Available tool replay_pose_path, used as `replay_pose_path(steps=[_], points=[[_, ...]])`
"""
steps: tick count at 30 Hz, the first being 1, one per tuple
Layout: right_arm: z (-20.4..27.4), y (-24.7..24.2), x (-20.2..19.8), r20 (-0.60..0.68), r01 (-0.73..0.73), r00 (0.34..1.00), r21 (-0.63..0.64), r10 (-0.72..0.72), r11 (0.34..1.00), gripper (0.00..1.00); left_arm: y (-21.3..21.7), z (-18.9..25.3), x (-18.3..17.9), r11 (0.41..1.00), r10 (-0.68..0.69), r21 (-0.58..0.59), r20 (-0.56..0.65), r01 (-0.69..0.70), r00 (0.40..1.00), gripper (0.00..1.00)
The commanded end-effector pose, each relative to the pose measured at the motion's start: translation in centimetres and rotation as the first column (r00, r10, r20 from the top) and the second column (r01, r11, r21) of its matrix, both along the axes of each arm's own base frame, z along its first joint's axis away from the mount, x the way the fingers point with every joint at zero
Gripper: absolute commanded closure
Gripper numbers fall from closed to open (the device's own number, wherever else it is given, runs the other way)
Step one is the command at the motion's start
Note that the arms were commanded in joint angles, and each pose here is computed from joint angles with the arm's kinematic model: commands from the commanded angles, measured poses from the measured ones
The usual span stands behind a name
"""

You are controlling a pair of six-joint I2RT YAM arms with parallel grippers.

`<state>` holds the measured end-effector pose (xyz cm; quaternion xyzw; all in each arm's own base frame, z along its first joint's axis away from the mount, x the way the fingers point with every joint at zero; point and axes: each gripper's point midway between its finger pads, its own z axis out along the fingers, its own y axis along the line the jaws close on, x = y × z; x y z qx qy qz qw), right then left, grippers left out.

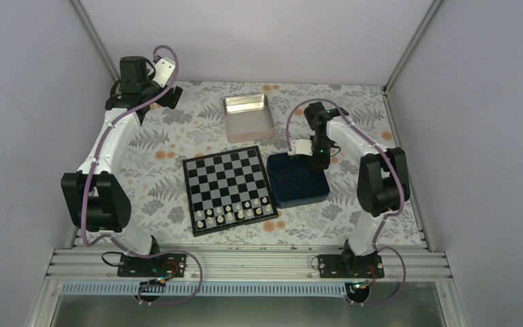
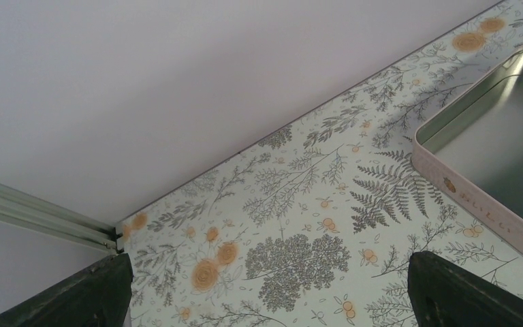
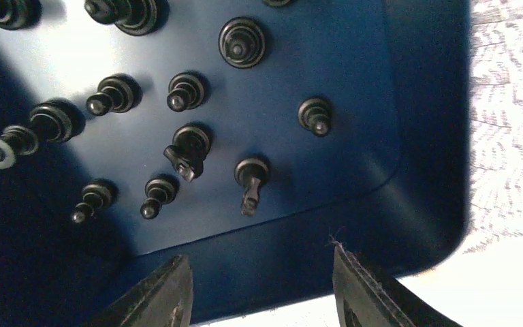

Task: Set up the chess pieces on the board
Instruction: Pick up the chess piece from the storage box.

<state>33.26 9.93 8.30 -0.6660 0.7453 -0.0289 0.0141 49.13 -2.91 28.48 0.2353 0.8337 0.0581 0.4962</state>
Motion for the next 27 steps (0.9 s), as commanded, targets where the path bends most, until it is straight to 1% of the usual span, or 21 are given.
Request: replay_pose_path(steps=[1,10,14,21,25,27], points=[[-2.0,-0.2,0.4,0.005,-0.02,1.0,-0.042,0.02,0.999,0.45,0.0,0.4,0.5,1.0,-0.002,0.01,0.024,0.002,1.0,0.0],[-3.2,0.3,1.1,0.01,-0.03,0.999,-0.044,0.03,0.999,0.45,0.0,0.1,0.4,1.0,-0.001,0.006,0.021,0.001,1.0,0.0],[-3.7,0.6,0.8,-0.011,-0.034,0.999,-0.04,0.034,0.999,0.5,0.0,0.2,0.4,1.0,-0.005,0.014,0.024,0.004,1.0,0.0],[-4.5,0.7,0.2,-0.039,-0.027,0.999,-0.039,0.025,0.999,0.51,-0.1,0.1,0.5,1.0,-0.01,0.011,0.016,0.01,1.0,0.0],[-5.0,0.7,0.2,-0.038,-0.022,0.999,-0.039,0.02,0.999,0.56,-0.2,0.0,0.5,1.0,-0.013,0.008,0.016,0.013,1.0,0.0],[-5.4,0.7,0.0,-0.051,-0.017,0.999,-0.042,0.015,0.999,0.56,-0.3,-0.1,0.5,1.0,-0.019,0.006,0.013,0.019,1.0,0.0]])
